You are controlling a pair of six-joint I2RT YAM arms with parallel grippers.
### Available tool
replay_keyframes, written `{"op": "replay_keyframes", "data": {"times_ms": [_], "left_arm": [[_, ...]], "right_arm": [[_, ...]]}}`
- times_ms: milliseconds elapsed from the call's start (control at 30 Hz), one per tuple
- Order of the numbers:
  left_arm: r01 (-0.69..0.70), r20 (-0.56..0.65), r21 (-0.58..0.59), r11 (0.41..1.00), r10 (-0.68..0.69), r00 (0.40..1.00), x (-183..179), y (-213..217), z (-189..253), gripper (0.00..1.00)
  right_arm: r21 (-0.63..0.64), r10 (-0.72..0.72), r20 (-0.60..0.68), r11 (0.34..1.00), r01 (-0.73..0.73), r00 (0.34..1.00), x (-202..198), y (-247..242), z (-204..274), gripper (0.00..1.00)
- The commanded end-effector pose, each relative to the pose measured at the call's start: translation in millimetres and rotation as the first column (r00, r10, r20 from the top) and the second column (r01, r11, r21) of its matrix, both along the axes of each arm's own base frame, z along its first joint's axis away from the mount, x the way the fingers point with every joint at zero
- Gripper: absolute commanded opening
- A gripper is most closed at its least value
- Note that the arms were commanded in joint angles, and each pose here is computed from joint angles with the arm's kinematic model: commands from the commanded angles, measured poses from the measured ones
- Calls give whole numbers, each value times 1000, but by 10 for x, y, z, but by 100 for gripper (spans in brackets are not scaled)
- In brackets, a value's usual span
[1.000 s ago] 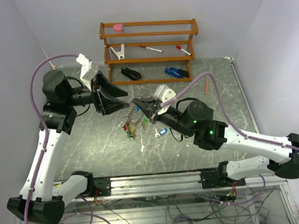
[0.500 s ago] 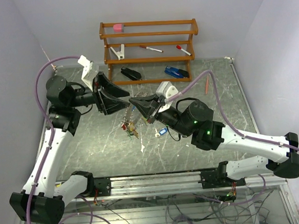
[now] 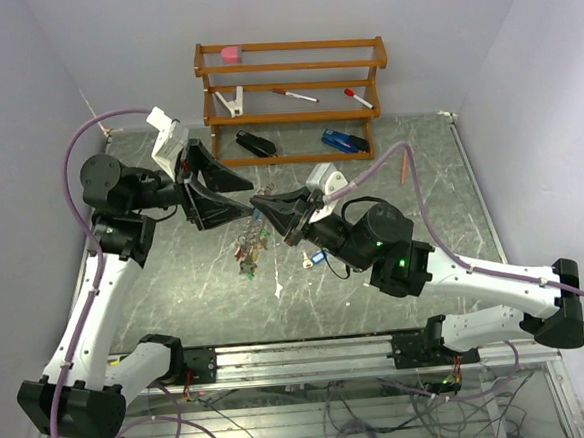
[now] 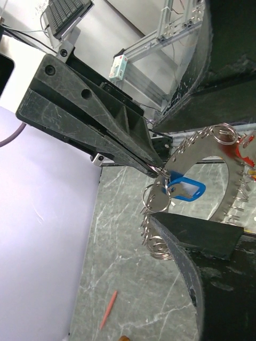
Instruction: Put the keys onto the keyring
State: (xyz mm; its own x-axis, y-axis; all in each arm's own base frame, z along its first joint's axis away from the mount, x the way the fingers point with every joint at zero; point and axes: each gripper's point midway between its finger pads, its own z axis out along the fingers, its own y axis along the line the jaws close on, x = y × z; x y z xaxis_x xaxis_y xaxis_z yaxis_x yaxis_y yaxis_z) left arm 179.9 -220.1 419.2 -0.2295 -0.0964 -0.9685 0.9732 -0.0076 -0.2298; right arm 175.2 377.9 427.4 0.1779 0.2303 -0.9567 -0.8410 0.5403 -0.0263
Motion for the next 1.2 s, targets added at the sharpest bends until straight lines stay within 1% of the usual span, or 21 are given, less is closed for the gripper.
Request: {"op": "replay_keyframes", "data": {"times_ms": [0, 33, 233, 433, 533, 600, 667, 800, 900, 933, 967, 1000, 1033, 1067, 1100, 1167], "left_arm": [[31, 33, 45, 998, -33, 999, -99, 5, -31, 73], [35, 6, 58, 998, -35, 999, -99, 4, -84, 73], [23, 1, 93, 995, -23, 1000, -39, 5, -225, 75], [9, -4, 97, 995, -9, 1000, -2, -2, -249, 79], [-9, -7, 86, 996, 9, 1000, 33, -8, -218, 78], [-22, -10, 80, 997, 23, 1000, 63, -13, -214, 75], [-36, -11, 74, 997, 37, 999, 85, -15, -213, 69], [-46, -5, 54, 998, 46, 999, 100, -21, -178, 50], [-51, 9, 71, 996, 51, 999, 119, -14, -233, 37], [-52, -3, 83, 995, 52, 999, 118, -11, -274, 33], [-51, 2, 91, 995, 51, 999, 115, -8, -291, 28], [-51, 3, 97, 994, 50, 999, 117, -6, -305, 20], [-53, 5, 101, 994, 52, 999, 118, -4, -316, 16], [-53, 10, 103, 993, 52, 999, 119, -2, -324, 9], [-55, 10, 105, 993, 55, 998, 122, -1, -333, 7], [-60, 10, 105, 993, 59, 998, 132, -2, -337, 7]], "right_arm": [[120, 3, 30, 993, -7, 1000, -34, -81, 355, 0], [125, 2, 31, 992, -6, 1000, -34, -84, 372, 0], [145, 11, 28, 989, -15, 1000, -39, -56, 423, 0], [148, 11, 21, 989, -14, 1000, -36, -51, 423, 0], [149, 14, 18, 989, -17, 1000, -39, -43, 420, 0], [153, 18, 16, 988, -20, 1000, -42, -33, 411, 0], [155, 18, 12, 988, -20, 1000, -41, -33, 400, 0], [149, 13, -7, 989, -12, 1000, -26, -38, 321, 0], [151, 6, -15, 989, -4, 1000, -22, -73, 312, 0], [152, 2, -16, 988, 0, 1000, -19, -92, 318, 0], [152, 1, -18, 988, 2, 1000, -23, -103, 322, 0], [150, -3, -21, 989, 6, 1000, -19, -111, 316, 0], [149, -5, -23, 989, 8, 1000, -16, -118, 310, 0], [151, -4, -22, 989, 8, 1000, -20, -124, 315, 0], [152, -6, -24, 988, 10, 1000, -16, -133, 314, 0], [148, -8, -28, 989, 12, 1000, -12, -129, 300, 0]]}}
